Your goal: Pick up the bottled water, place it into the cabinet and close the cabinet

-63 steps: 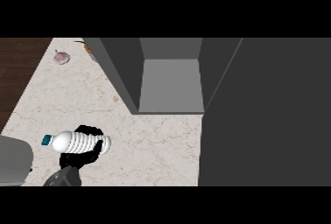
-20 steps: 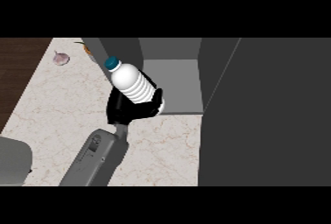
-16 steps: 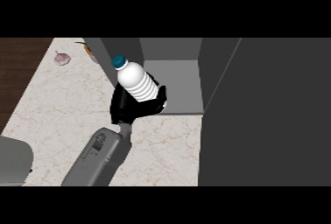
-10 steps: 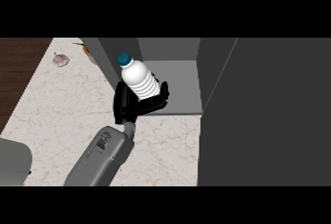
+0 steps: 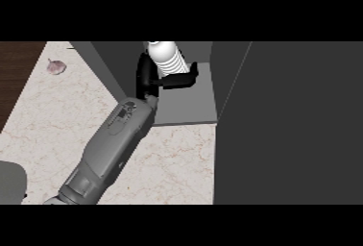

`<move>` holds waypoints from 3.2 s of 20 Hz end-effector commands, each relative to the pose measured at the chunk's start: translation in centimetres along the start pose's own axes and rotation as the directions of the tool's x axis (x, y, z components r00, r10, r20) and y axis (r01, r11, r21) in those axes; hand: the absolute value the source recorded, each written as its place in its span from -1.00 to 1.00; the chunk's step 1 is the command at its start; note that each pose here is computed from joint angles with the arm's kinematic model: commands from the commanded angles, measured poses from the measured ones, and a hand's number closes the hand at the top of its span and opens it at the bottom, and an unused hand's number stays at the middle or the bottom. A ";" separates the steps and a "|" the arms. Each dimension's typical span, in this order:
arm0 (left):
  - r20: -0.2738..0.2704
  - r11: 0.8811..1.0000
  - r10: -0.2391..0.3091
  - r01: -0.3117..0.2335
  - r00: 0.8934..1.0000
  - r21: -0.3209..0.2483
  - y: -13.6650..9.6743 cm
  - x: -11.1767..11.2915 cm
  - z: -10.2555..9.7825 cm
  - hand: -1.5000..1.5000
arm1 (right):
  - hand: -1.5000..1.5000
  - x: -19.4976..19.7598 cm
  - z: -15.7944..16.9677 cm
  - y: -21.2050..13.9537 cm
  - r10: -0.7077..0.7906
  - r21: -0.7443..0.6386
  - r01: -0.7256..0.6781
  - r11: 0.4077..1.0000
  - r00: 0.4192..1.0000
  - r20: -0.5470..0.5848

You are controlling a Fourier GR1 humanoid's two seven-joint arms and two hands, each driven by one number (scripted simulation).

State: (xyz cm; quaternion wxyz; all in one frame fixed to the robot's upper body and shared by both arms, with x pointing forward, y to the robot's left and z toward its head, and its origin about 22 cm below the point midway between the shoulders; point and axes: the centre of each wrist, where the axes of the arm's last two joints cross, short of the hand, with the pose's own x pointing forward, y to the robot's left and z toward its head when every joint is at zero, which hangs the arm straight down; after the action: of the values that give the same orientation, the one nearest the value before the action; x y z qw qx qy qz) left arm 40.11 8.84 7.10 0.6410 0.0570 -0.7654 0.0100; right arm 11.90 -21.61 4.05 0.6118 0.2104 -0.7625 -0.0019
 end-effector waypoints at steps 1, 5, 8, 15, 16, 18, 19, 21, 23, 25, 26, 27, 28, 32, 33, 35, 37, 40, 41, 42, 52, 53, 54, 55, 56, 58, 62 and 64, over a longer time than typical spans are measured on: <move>-0.009 0.998 -0.054 0.054 0.998 -0.014 0.0 -0.7 -2.2 1.00 | -1.00 0.7 -0.5 0.3 -0.003 0.014 0.003 1.000 1.000 -0.002; -0.014 0.992 -0.124 0.125 0.992 0.022 0.3 -2.7 -2.1 1.00 | -1.00 0.3 -0.4 -0.5 0.011 0.001 -0.011 1.000 1.000 0.000; -0.005 0.981 -0.186 0.186 0.983 0.051 0.1 -3.6 -1.7 1.00 | -1.00 -0.3 -1.2 -0.3 0.004 0.031 -0.004 1.000 1.000 0.001; -0.014 0.919 -0.376 0.375 0.926 0.119 1.6 -4.3 -2.6 1.00 | -1.00 -0.8 -0.6 0.1 -0.009 0.018 0.008 1.000 1.000 0.004; -0.021 0.909 -0.390 0.389 0.920 0.147 4.1 -4.3 -3.4 1.00 | -1.00 -0.5 -0.1 0.0 -0.004 0.020 0.003 1.000 1.000 0.010; -0.009 0.912 -0.385 0.382 0.923 0.152 3.2 -3.7 -3.6 -1.00 | -1.00 -0.3 -1.1 -0.3 -0.010 0.024 0.010 1.000 1.000 0.022; -0.004 0.901 -0.407 0.402 0.914 0.164 5.6 -5.1 -3.3 -1.00 | -1.00 -0.4 -1.2 -0.2 -0.004 0.013 0.003 1.000 1.000 0.011; -0.020 0.891 -0.422 0.419 0.906 0.176 4.8 -5.0 -3.2 -1.00 | -1.00 0.0 -0.7 -0.4 0.004 0.039 -0.004 0.999 1.000 -0.001; -0.032 0.893 -0.420 0.419 0.907 0.161 3.5 -5.7 -2.4 -1.00 | -1.00 0.2 -1.1 -0.8 0.010 0.008 -0.010 1.000 1.000 0.009; -0.049 0.899 -0.403 0.405 0.914 0.165 5.1 -4.3 -3.8 -1.00 | -1.00 0.1 -0.2 0.5 0.003 0.046 -0.004 0.999 1.000 0.022; -0.057 0.892 -0.410 0.413 0.911 0.184 3.4 -6.0 -2.1 -1.00 | -1.00 -0.1 -0.4 -0.7 -0.005 0.023 0.005 1.000 1.000 0.003; -0.069 0.893 -0.408 0.413 0.911 0.176 4.8 -4.6 -3.6 -1.00 | -1.00 -0.3 0.1 -0.3 -0.011 0.024 0.011 1.000 1.000 0.007; -0.082 0.896 -0.406 0.414 0.910 0.162 5.0 -5.4 -3.0 -1.00 | -1.00 0.1 0.9 -0.6 0.002 0.036 -0.001 0.999 1.000 -0.010; -0.083 0.905 -0.386 0.395 0.919 0.161 5.9 -5.7 -3.0 -1.00 | -1.00 -0.2 0.6 0.5 -0.008 0.028 0.008 1.000 1.000 0.015; -0.058 0.904 -0.386 0.390 0.921 0.176 6.1 -4.3 -4.1 -1.00 | -1.00 -1.0 1.1 0.0 -0.008 0.046 0.009 0.999 1.000 -0.010; -0.017 0.922 -0.349 0.347 0.937 0.170 3.7 -4.1 -3.6 -1.00 | -1.00 -0.5 0.4 -0.2 -0.001 0.034 0.001 0.999 1.000 0.002; 0.026 0.952 -0.279 0.273 0.960 0.141 6.0 -4.4 -3.9 -1.00 | -1.00 -1.2 -0.2 0.0 0.002 0.016 -0.003 1.000 1.000 0.017; 0.083 0.973 -0.209 0.199 0.974 0.117 5.2 -4.5 -3.6 -1.00 | -1.00 -0.5 -0.1 0.2 0.005 0.044 -0.006 0.999 1.000 0.013; 0.097 0.981 -0.159 0.146 0.983 0.125 5.3 -5.3 -3.0 -1.00 | -1.00 0.6 0.9 0.0 0.020 0.016 -0.020 1.000 0.999 0.027; 0.123 0.990 -0.102 0.088 0.987 0.113 6.6 -4.2 -4.0 -1.00 | -1.00 0.2 1.0 0.6 0.031 0.037 -0.031 0.999 0.999 0.010; 0.196 0.998 0.067 -0.066 0.978 -0.013 5.0 -5.7 -2.2 -1.00 | -1.00 -0.1 0.9 -0.5 0.017 0.001 -0.017 1.000 1.000 0.025; 0.199 0.996 0.086 -0.081 0.976 -0.036 3.1 -6.7 -0.6 -1.00 | -1.00 1.0 1.9 -0.3 0.020 -0.015 -0.019 1.000 1.000 0.014; 0.198 0.992 0.121 -0.111 0.973 -0.062 2.9 -5.2 -1.6 -1.00 | -1.00 0.1 0.8 -0.1 0.019 -0.027 -0.019 0.999 1.000 0.022; 0.192 0.991 0.127 -0.115 0.973 -0.072 3.7 -5.8 -1.3 -1.00 | -1.00 -0.3 0.3 -0.3 0.033 -0.046 -0.032 0.998 0.999 0.004; 0.200 0.993 0.109 -0.099 0.974 -0.061 4.7 -5.5 -1.8 -1.00 | -1.00 1.9 1.8 -0.2 0.013 -0.036 -0.012 0.999 1.000 0.007; 0.178 0.989 0.144 -0.133 0.973 -0.071 2.7 -6.8 0.1 -1.00 | -1.00 0.1 2.5 0.0 0.035 -0.041 -0.035 0.999 0.999 0.002; 0.175 0.978 0.191 -0.171 0.966 -0.123 3.4 -7.3 0.9 -1.00 | -1.00 1.1 2.3 0.3 0.035 -0.064 -0.034 0.997 0.999 0.012; 0.167 0.970 0.220 -0.197 0.961 -0.144 2.2 -5.9 0.9 -1.00 | -1.00 0.9 1.7 0.9 0.028 -0.065 -0.027 0.997 1.000 0.008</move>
State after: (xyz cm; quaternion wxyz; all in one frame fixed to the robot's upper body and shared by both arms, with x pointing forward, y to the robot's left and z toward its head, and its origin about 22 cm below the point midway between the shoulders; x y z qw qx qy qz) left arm 41.49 9.65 3.26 0.5437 -0.0541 -0.8369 -0.0327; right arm 10.11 -22.09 4.12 0.6139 0.1821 -0.7680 -0.0133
